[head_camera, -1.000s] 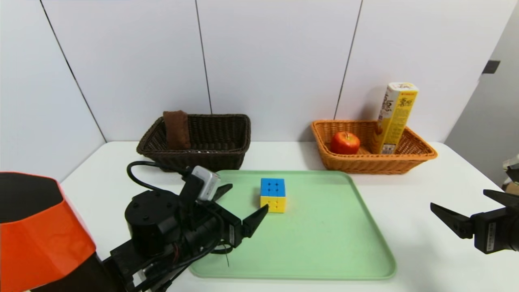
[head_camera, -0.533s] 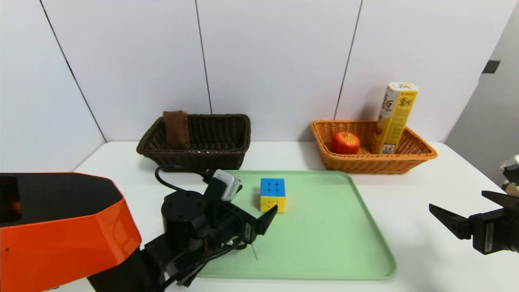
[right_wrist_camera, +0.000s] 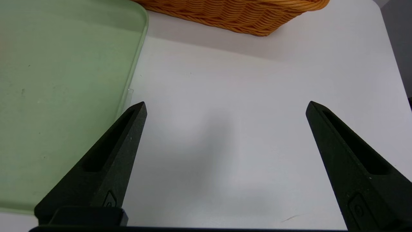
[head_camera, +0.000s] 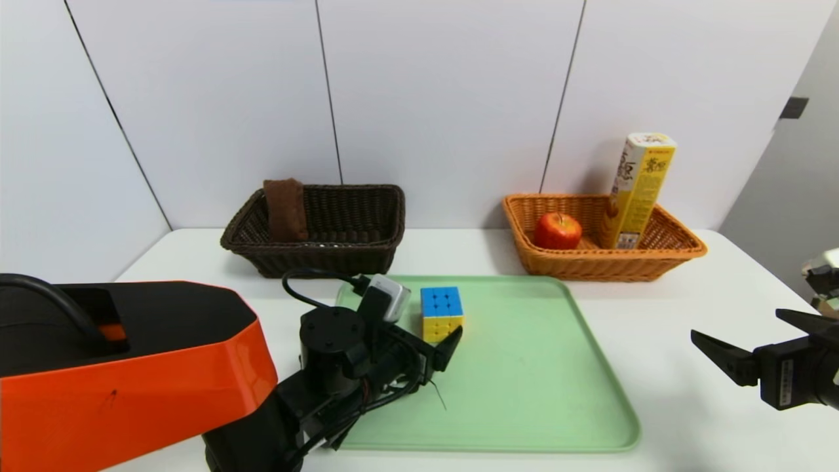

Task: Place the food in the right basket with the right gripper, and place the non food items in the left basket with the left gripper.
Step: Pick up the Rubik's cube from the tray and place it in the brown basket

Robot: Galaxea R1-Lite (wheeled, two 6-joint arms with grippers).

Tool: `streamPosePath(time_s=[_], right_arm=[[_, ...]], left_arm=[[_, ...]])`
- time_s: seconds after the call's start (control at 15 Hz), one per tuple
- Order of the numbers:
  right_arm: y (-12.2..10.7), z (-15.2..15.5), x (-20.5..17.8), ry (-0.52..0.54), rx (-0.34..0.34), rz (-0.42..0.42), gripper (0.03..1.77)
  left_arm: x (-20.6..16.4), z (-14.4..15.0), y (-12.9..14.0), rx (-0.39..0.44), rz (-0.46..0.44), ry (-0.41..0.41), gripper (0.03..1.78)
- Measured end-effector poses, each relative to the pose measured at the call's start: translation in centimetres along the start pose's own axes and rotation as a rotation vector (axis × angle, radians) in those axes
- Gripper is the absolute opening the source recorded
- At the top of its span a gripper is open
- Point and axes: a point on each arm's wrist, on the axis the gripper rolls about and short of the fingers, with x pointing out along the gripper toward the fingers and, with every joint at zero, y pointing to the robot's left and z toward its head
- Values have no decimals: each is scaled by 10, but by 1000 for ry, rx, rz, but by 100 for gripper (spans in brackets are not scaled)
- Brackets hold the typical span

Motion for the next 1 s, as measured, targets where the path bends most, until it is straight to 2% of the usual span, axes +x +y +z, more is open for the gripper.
streamPosePath(time_s=[0.47,1.0], right_arm=[[0,-1,2,10,0,1,171],[0,-1,2,12,6,1,171]], left_arm=[[4,-7,-6,-6,4,15,169],[19,-1,-7,-8,28,-41,169]])
